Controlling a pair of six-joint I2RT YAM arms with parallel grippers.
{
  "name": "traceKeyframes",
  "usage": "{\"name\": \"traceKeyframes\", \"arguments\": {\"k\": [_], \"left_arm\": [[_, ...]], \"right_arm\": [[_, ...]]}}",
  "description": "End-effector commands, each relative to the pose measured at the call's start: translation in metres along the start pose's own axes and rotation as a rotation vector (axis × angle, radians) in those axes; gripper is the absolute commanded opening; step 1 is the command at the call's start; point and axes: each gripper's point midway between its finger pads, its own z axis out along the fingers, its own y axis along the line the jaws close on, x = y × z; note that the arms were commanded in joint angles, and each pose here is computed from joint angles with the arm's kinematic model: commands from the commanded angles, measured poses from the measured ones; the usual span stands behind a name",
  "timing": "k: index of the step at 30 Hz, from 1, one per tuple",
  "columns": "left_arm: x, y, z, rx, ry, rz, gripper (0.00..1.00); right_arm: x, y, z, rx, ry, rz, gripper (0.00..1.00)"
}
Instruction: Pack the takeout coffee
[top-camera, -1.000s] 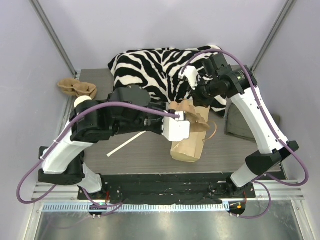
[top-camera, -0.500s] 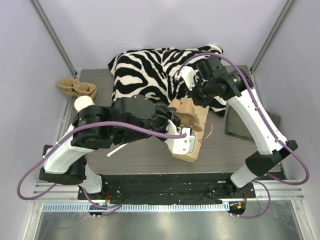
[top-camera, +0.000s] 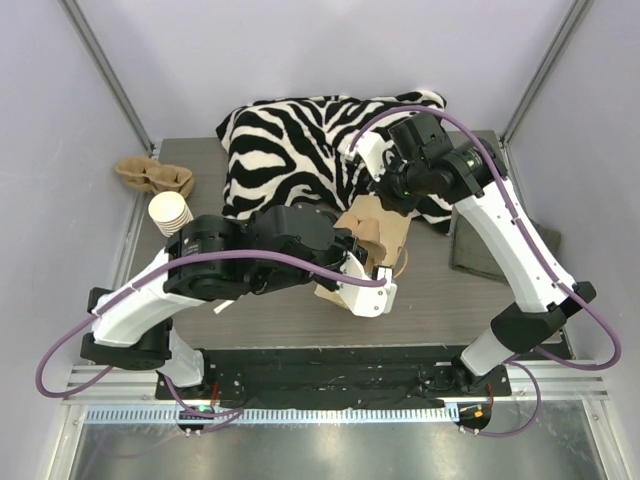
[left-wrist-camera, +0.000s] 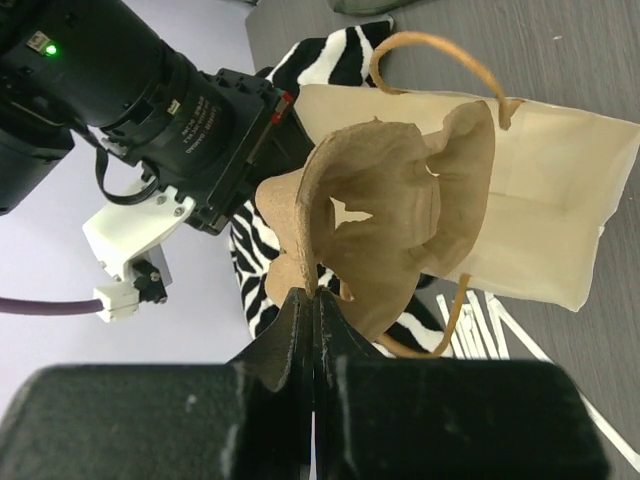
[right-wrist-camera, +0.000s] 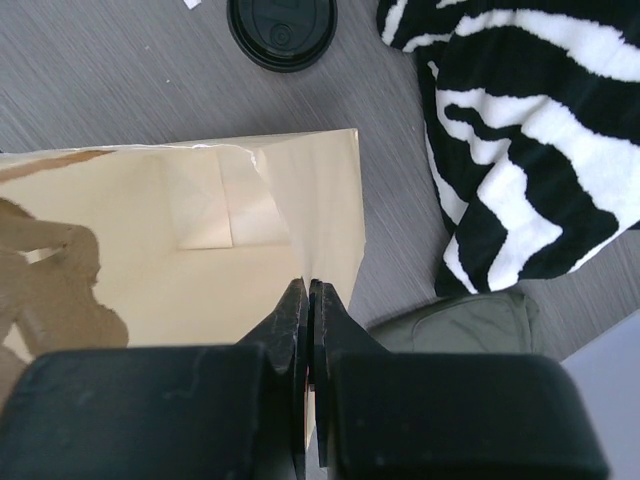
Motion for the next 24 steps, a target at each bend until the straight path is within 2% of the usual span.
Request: {"name": "traceKeyframes", "arguments": {"k": [1, 14, 20, 24], "left_arm": [[-0.003, -0.01, 0.004, 0.048, -0.004, 0.001, 0.0], [0.016, -0.077, 0.04, 0.267, 0.099, -0.023, 0.0], [0.024, -0.09, 0.057, 0.286, 0.14, -0.042, 0.0], [0.027, -0.082, 0.068, 0.235, 0.148, -0.048, 0.0]], "right_arm": [[-0.018, 0.006, -0.02, 0.013, -0.087, -0.015, 0.01], [-0.027, 0.042, -0.039, -0.048, -0.163, -0.082, 0.01], [-0.031, 0.058, -0.048, -0.094, -0.196, -0.083, 0.01], [-0.026, 0.07, -0.047, -0.145, -0.185, -0.098, 0.01]]}}
